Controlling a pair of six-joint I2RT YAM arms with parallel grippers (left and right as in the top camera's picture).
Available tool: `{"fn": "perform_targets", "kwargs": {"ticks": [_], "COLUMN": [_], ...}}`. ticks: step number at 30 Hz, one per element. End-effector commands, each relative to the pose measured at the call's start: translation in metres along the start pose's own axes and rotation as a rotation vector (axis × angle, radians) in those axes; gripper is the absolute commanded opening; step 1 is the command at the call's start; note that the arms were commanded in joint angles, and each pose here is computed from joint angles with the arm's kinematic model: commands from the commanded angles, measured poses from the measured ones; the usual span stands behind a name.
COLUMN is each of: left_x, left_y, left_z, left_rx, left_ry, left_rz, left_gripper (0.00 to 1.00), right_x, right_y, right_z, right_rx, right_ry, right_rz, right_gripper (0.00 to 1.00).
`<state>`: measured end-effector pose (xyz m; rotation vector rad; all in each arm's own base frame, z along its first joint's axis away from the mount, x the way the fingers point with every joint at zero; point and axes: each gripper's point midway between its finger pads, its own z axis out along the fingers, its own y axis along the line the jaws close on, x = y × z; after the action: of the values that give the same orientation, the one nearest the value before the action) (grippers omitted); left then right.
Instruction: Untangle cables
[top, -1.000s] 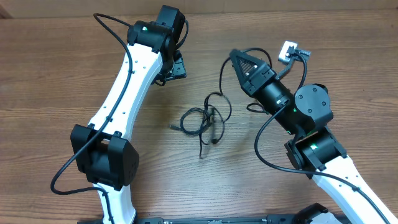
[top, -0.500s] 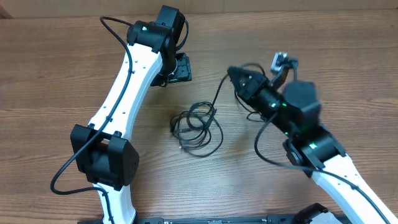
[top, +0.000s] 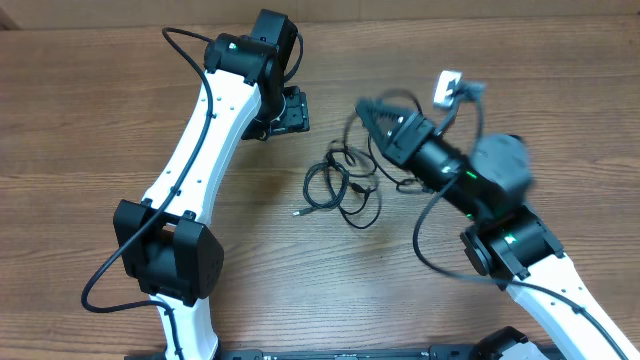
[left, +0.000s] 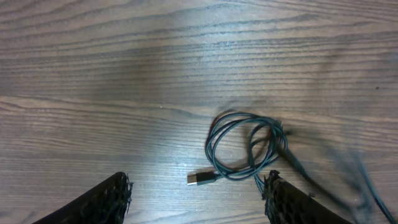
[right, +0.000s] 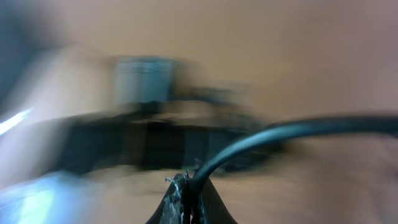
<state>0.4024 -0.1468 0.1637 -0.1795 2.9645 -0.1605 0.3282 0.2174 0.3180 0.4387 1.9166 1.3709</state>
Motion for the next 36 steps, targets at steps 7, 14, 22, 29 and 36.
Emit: {"fn": "perform_targets", "kwargs": {"ticks": [7, 14, 22, 29, 36], "left_x": [0.003, 0.004, 0.002, 0.004, 0.013], "left_y": [0.001, 0.001, 0.0, 0.0, -0.016], "left_z": [0.005, 0.005, 0.005, 0.005, 0.004], "left_rx": [0.0, -0.001, 0.003, 0.001, 0.101], "left_ry": [0.024, 0.027, 0.019, 0.024, 0.073], "left_rz": [0.016, 0.016, 0.017, 0.016, 0.104], "left_gripper": [0.72, 0.72, 0.72, 0.73, 0.75], "right_x": [-0.003, 0.0, 0.01, 0.012, 0.006], "right_y": [0.053, 0.123, 0.04, 0.183, 0.116], "right_z": [-0.001, -0.031, 0.002, -0.086, -0.027], "right_rx": [-0.248, -0.567, -0.198, -0.897, -0.541], "right_ry": [0.035, 0.041, 0.102, 0.093, 0.077], "right_rz": [0.104, -0.145, 0.151, -0.219, -0.153], "right_gripper": [0.04, 0.04, 0.04, 0.04, 0.04]}}
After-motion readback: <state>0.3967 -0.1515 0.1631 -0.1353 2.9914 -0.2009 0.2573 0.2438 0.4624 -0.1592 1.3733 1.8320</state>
